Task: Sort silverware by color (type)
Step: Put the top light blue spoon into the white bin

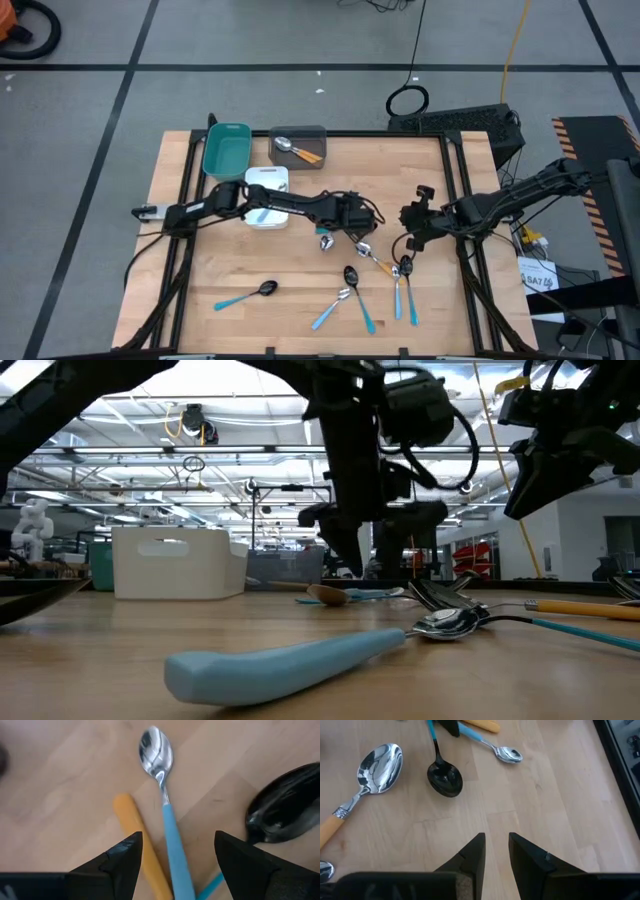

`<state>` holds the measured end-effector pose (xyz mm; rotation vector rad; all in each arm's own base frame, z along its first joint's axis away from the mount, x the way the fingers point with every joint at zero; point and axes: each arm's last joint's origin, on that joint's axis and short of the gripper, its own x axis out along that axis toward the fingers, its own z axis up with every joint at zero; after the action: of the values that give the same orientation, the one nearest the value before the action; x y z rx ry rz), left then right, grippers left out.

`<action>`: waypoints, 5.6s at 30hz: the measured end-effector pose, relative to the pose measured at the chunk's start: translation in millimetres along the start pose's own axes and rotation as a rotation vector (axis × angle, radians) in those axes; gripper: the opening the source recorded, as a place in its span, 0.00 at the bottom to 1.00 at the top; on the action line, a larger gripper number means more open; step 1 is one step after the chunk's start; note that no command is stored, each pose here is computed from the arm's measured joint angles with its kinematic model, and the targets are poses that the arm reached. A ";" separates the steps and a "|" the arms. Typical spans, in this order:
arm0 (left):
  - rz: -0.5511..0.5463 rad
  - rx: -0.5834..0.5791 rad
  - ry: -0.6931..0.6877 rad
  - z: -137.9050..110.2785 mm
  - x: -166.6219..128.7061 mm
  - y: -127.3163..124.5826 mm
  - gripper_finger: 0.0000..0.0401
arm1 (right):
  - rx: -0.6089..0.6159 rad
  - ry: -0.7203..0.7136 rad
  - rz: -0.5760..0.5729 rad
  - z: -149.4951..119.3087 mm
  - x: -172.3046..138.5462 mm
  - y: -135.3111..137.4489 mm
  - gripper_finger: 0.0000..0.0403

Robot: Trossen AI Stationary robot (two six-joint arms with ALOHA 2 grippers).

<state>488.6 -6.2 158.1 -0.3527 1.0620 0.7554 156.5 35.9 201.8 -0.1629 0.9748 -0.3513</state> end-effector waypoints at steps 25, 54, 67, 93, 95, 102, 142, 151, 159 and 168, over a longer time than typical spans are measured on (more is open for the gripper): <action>-0.067 0.048 0.027 12.0 25.8 8.5 0.61 | -0.005 -0.002 0.000 0.1 0.0 0.1 0.20; -0.142 0.049 0.067 17.1 39.2 12.0 0.22 | -0.008 -0.001 0.000 0.0 0.1 0.1 0.20; -0.104 0.052 0.032 15.9 39.3 10.2 0.05 | -0.012 -0.001 0.000 0.0 0.1 0.1 0.20; 0.418 0.195 0.043 22.1 -52.2 30.2 0.04 | 0.023 -0.005 0.027 -1.7 -2.6 5.1 0.20; 0.440 0.202 0.039 20.2 -55.3 31.0 0.04 | 0.024 -0.011 0.035 -2.1 -3.9 7.2 0.20; 0.439 0.297 -0.014 18.0 -81.1 28.7 0.04 | 0.037 -0.024 0.061 -3.8 -7.5 13.3 0.20; 0.304 -0.175 -0.481 -142.9 -157.2 156.7 0.04 | -0.059 -0.240 0.006 1.9 -21.2 30.9 0.20; 0.228 -0.191 -0.417 -136.3 -108.6 172.2 0.04 | -0.130 -0.333 -0.104 10.2 -23.0 29.7 0.20; 0.181 -0.186 -0.357 -134.4 -88.7 181.1 0.04 | -0.152 -0.337 -0.109 12.2 -22.4 28.9 0.20; 0.113 -0.231 -0.287 -136.1 -87.2 180.3 0.04 | -0.157 -0.319 -0.049 11.4 -22.1 30.5 0.20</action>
<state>248.7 5.3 187.9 -0.3702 0.7303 1.0019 161.3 72.1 216.4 -0.3750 0.6825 -0.2824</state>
